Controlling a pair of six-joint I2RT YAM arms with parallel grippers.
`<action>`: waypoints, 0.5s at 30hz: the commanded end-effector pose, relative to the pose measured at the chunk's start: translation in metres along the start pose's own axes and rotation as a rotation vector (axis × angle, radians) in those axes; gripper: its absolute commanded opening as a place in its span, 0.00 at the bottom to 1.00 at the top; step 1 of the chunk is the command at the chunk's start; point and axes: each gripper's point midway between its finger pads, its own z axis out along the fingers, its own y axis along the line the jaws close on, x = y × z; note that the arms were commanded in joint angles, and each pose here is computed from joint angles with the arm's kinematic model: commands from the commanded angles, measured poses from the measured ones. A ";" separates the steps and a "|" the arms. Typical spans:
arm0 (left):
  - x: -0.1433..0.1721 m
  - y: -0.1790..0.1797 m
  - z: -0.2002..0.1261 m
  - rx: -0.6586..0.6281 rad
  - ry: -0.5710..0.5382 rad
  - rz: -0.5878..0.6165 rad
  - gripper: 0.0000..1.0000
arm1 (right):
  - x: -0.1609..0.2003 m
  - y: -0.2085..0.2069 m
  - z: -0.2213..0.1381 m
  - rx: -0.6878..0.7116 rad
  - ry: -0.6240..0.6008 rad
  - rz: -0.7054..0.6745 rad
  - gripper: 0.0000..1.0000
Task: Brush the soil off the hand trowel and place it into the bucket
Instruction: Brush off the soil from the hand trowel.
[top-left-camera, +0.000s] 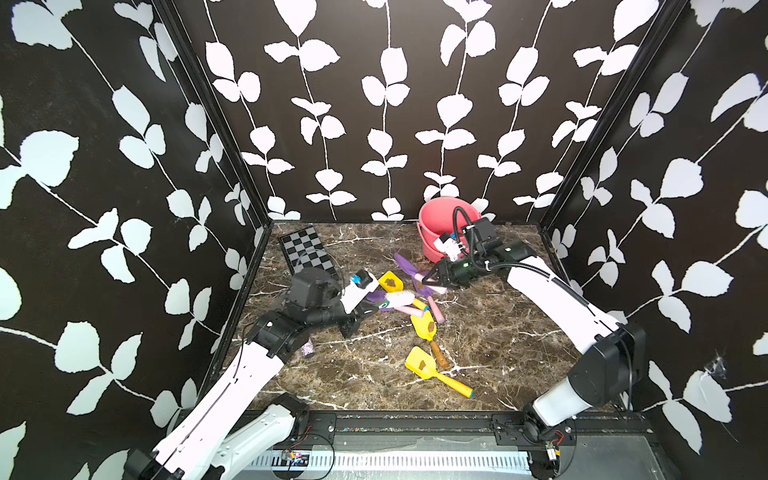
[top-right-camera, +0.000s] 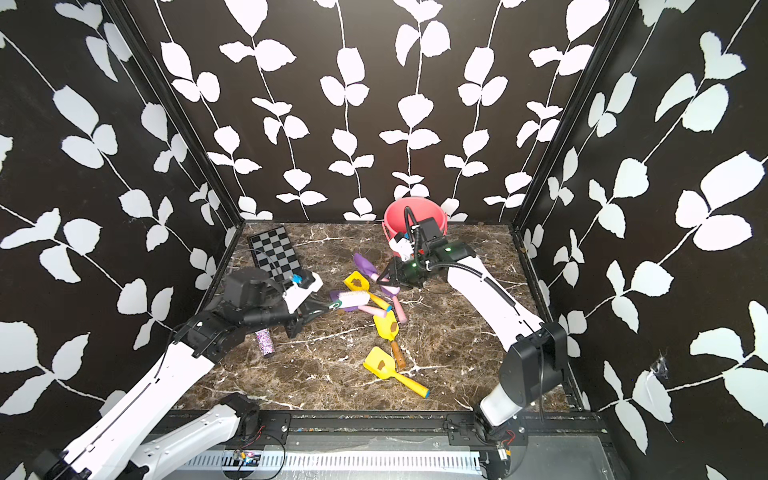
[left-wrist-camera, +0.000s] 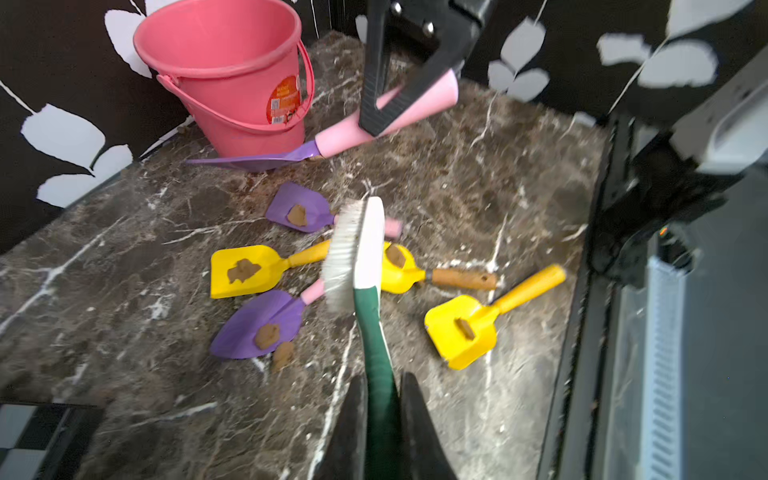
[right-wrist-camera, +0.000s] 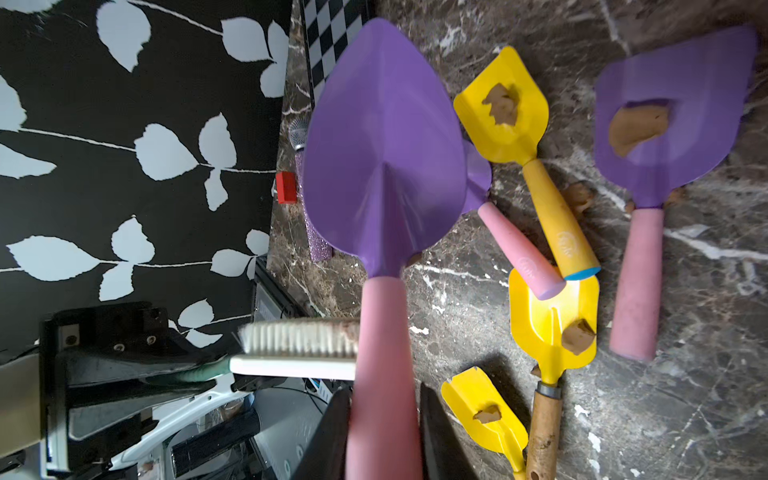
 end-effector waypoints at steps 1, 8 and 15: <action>0.004 0.014 0.010 -0.116 0.074 0.312 0.00 | 0.003 0.019 -0.001 -0.022 0.012 -0.032 0.00; -0.001 0.005 0.031 -0.098 0.104 0.532 0.00 | 0.013 0.016 0.023 -0.026 0.079 -0.013 0.00; -0.005 0.007 0.043 -0.129 0.118 0.647 0.00 | 0.022 0.017 0.038 -0.041 0.121 0.002 0.00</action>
